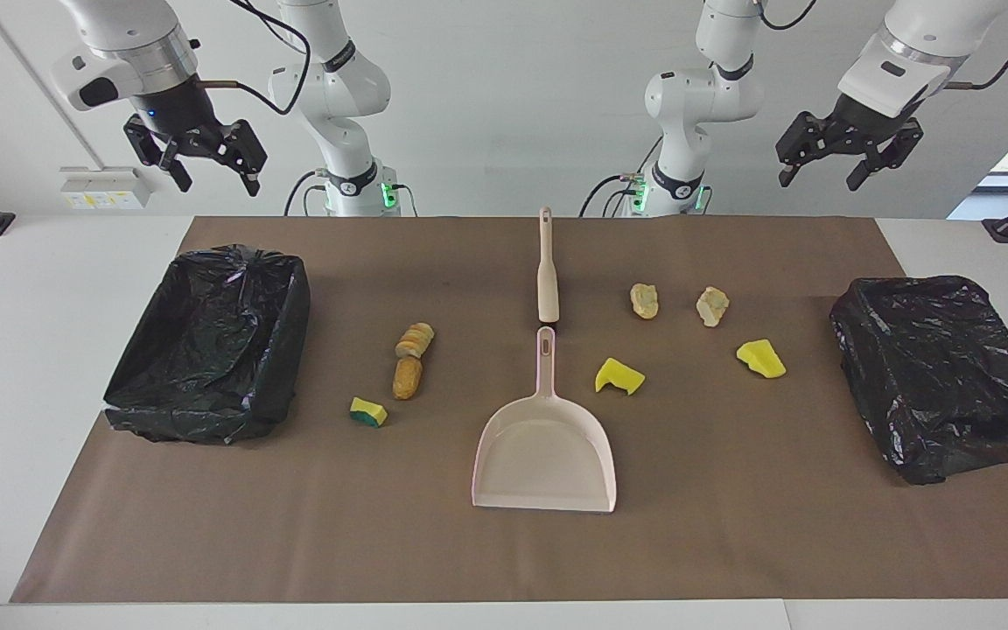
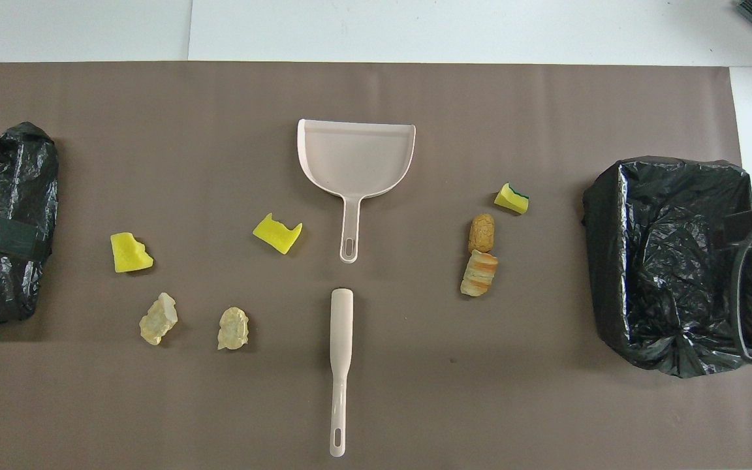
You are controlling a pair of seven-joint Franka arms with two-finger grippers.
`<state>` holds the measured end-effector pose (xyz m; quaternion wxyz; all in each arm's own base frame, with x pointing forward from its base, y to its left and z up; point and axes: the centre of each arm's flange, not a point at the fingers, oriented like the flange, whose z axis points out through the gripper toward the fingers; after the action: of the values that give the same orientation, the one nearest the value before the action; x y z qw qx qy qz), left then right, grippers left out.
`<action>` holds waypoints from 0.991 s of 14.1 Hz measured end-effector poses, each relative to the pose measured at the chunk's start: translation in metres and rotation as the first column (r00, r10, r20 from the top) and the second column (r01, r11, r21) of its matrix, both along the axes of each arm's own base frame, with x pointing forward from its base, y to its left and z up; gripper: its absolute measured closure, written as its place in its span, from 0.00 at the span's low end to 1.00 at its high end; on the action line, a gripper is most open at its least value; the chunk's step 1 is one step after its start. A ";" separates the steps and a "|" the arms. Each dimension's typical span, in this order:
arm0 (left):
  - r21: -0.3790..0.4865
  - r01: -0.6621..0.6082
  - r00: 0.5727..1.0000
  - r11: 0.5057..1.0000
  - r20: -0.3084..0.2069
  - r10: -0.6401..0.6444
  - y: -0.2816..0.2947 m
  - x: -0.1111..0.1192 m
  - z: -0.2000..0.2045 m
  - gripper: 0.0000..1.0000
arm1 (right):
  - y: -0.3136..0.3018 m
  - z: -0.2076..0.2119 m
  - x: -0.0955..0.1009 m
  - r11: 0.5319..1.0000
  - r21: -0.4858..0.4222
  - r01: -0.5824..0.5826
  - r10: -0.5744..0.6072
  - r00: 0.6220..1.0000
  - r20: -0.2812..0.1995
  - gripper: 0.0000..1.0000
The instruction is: Sweep and dump trash in bin
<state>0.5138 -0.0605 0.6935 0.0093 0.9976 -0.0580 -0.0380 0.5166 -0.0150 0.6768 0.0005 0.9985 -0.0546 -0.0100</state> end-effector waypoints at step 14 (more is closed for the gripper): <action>-0.003 0.070 0.997 0.998 0.034 -0.070 -0.039 -0.004 -0.004 0.00 | -0.007 -0.004 -0.001 1.000 0.001 0.013 -0.013 1.000 -0.008 0.00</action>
<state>0.5095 -0.0992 0.6898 0.0092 0.9954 -0.0930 -0.0213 0.5158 -0.0222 0.6728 0.0001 0.9980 -0.0612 -0.0141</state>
